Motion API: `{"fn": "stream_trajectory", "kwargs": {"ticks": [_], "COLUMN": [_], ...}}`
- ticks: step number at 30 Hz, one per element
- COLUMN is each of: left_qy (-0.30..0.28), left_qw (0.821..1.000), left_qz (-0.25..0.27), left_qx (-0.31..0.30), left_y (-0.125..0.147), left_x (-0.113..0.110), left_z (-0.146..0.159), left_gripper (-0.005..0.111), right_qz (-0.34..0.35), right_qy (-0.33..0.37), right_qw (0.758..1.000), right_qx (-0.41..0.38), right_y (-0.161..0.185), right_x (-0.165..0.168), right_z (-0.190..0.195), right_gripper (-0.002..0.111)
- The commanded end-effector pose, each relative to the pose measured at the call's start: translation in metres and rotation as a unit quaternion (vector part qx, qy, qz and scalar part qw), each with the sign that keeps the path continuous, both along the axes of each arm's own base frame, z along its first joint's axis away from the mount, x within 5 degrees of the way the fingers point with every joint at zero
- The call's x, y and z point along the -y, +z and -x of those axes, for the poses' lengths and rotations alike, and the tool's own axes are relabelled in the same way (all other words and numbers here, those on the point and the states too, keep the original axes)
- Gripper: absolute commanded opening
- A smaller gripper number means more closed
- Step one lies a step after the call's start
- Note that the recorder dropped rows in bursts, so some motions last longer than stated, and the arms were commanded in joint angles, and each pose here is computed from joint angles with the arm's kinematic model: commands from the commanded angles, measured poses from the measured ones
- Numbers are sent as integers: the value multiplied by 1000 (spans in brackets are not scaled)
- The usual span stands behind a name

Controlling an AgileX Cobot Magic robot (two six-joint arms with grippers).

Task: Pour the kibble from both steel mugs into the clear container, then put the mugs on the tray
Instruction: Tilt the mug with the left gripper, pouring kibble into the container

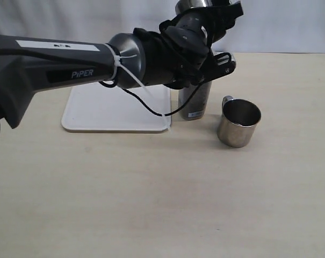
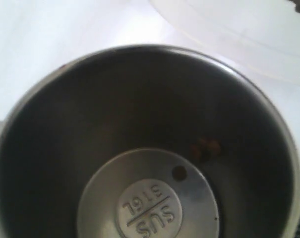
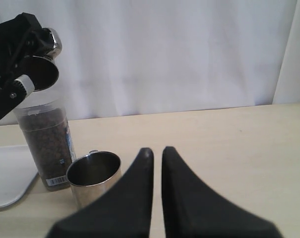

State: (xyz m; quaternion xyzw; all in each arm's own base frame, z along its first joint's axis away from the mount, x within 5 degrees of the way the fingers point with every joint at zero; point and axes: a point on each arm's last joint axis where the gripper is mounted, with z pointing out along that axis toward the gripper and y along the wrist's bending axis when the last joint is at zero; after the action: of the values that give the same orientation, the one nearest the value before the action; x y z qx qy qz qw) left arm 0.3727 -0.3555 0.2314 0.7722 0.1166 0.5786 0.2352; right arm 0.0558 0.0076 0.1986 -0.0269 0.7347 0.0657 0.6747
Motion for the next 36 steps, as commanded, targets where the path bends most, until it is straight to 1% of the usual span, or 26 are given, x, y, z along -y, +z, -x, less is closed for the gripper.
{"fn": "stream_trajectory", "kwargs": {"ticks": [1, 4, 5, 8, 9, 11, 13, 15, 17, 18, 24, 36], "left_qy": [13, 8, 16, 35, 41, 56, 50, 45, 53, 56, 40, 59], "left_qw": [1000, 1000, 999, 999, 998, 996, 997, 997, 997, 997, 998, 997], "left_qz": [-1, -7, -14, -10, -4, 46, 53, 45, 31, 24, 23, 22], "left_qx": [18, 20, 25, 37, 41, 43, 39, 34, 35, 39, 38, 44], "left_y": [10, 10, 10, 17, 21, 29, 28, 20, 13, 13, 13, 14], "left_x": [0, 3, 2, -1, -2, -2, 0, 3, 4, 5, 15, 13], "left_z": [3, 6, 6, 6, 6, 4, 5, 6, 6, 8, 18, 18], "left_gripper": [0, 0, 0, 0, 0, 0, 0, 0, 0, 0, 0, 0], "right_qz": [0, 0, 0, 0, 0, 0, 0, 0, 0, 0, 0, 0], "right_qy": [0, 0, 0, 0, 0, 0, 0, 0, 0, 0, 0, 0], "right_qw": [1000, 1000, 1000, 1000, 1000, 1000, 1000, 1000, 1000, 1000, 1000, 1000], "right_qx": [5, 5, 5, 5, 5, 5, 5, 5, 5, 5, 5, 5], "right_y": [0, 0, 0, 0, 0, 0, 0, 0, 0, 0, 0, 0], "right_x": [0, 0, 0, 0, 0, 0, 0, 0, 0, 0, 0, 0], "right_z": [0, 0, 0, 0, 0, 0, 0, 0, 0, 0, 0, 0], "right_gripper": [5, 5, 5, 5, 5, 5, 5, 5, 5, 5, 5, 5]}}
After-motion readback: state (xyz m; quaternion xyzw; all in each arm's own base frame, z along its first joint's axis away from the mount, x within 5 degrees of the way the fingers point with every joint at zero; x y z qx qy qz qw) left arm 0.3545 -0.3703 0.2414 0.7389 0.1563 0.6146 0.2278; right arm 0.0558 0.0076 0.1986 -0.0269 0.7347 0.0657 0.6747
